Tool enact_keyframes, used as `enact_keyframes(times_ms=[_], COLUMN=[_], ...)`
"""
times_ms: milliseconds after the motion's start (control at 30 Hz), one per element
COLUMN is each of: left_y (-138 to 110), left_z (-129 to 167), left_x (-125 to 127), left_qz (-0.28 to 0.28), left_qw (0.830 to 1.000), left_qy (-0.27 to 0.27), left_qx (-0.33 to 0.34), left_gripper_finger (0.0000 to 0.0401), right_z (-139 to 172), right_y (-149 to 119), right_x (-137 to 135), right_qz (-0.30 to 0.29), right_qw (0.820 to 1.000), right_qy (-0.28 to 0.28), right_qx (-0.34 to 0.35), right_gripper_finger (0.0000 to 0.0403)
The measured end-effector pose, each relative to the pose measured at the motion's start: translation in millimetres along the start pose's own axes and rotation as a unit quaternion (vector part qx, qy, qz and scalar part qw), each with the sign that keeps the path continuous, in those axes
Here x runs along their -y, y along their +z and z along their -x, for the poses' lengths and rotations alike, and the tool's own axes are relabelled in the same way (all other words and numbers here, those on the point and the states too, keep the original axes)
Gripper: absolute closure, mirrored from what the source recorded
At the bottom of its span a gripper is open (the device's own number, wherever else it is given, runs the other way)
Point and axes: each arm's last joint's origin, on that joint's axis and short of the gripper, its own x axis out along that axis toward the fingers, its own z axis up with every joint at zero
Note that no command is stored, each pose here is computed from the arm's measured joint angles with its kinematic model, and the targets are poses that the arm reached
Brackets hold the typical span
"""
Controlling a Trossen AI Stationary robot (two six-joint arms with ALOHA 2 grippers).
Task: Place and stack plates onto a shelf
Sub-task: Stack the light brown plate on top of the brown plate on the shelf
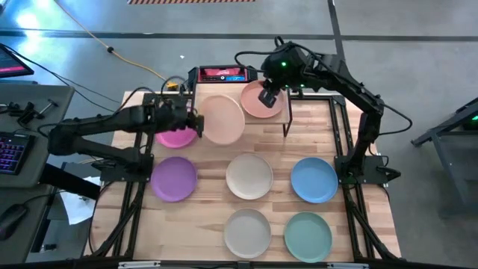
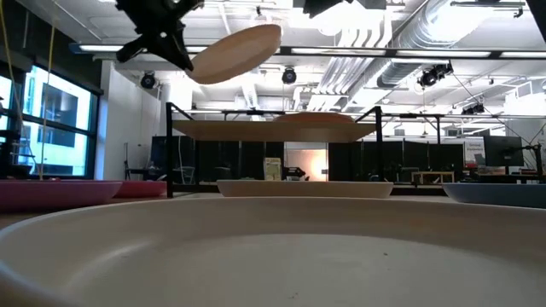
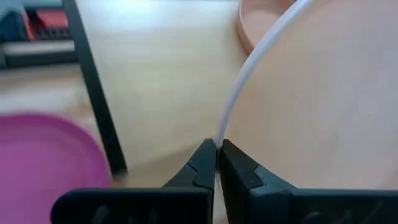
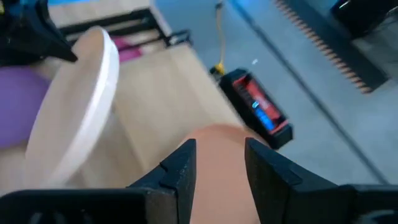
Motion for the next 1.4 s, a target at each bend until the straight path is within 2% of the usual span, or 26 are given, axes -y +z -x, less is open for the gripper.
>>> enact_keyframes(times_ms=[233,533,767,1067,1200,1400], left_y=[39,67,75,78,78,80], left_z=[-12,-33,-45,-41,-41,-41], left_x=[6,5,6,8,8,10], left_qz=[-0.061,-0.135,-0.184,-0.226,-0.238,-0.244], left_qw=[0.997,0.988,0.980,0.970,0.967,0.966], left_qy=[0.025,0.061,0.059,0.053,0.053,0.040], left_qx=[0.035,0.035,0.049,0.067,0.067,0.073], left_gripper_finger=[0.0401,0.0401,0.0401,0.0401,0.0401,0.0401], right_z=[-21,-28,-45,-71,-72,-75], right_y=[7,10,9,4,4,5], right_x=[-10,-33,-58,-83,-88,-90], right_qz=[0.001,0.022,0.042,0.076,0.072,0.057], right_qw=[1.000,0.996,0.990,0.978,0.972,0.977], right_qy=[-0.010,-0.079,-0.131,-0.193,-0.224,-0.205], right_qx=[0.011,0.025,0.019,0.001,0.011,0.018], right_gripper_finger=[0.0290,0.0290,0.0290,0.0290,0.0290,0.0290])
